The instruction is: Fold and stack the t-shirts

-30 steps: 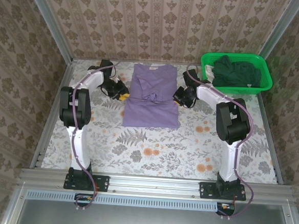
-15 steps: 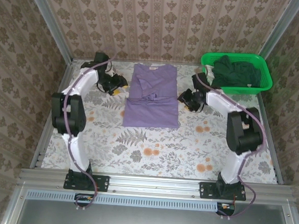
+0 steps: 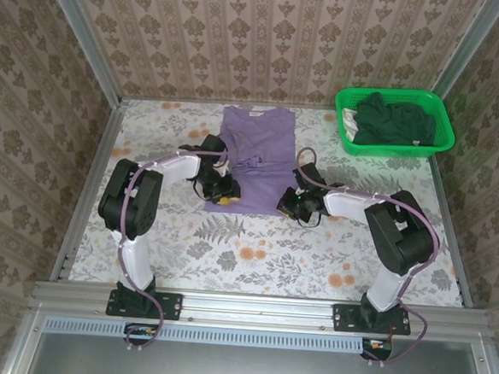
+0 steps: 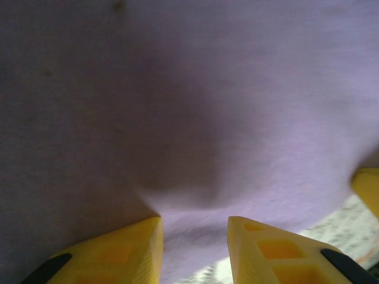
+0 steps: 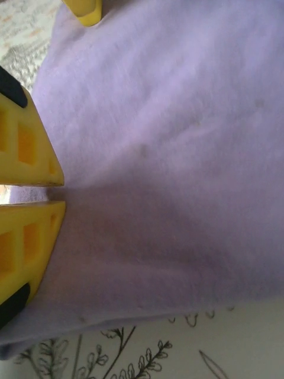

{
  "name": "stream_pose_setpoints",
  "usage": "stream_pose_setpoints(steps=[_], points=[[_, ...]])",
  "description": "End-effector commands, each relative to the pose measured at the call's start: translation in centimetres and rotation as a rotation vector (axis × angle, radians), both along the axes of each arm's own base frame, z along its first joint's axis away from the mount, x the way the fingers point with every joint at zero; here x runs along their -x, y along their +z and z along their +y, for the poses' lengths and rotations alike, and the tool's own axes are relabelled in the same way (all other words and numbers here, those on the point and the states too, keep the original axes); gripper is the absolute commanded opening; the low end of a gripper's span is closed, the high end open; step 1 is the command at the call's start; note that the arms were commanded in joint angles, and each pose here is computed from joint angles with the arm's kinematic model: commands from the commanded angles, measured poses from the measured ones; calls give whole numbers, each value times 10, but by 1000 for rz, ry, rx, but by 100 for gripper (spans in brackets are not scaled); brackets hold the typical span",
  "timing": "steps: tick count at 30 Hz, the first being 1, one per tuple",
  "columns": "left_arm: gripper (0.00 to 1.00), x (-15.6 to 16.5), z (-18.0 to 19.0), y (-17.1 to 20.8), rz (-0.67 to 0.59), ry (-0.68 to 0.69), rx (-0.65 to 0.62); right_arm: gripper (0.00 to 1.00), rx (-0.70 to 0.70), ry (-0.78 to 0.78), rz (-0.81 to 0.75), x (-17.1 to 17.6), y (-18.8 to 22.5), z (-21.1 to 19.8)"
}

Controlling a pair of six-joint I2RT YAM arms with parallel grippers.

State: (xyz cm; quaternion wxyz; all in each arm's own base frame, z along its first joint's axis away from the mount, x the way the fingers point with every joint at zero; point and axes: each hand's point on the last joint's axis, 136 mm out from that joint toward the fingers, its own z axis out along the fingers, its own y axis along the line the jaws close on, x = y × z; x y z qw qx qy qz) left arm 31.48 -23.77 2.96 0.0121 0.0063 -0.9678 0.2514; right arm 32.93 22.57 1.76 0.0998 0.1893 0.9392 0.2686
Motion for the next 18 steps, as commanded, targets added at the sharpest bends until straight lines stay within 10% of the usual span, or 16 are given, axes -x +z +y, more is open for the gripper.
stream_pose_setpoints(steps=[1, 18], points=[[34, 9, 14, -22, -2, -36, -59, 15, 30, -9, 21, 12, -21, -4], [40, 159, 52, -3, 140, -11, -65, 20, 77, 75, -9, 141, 4, -26]])
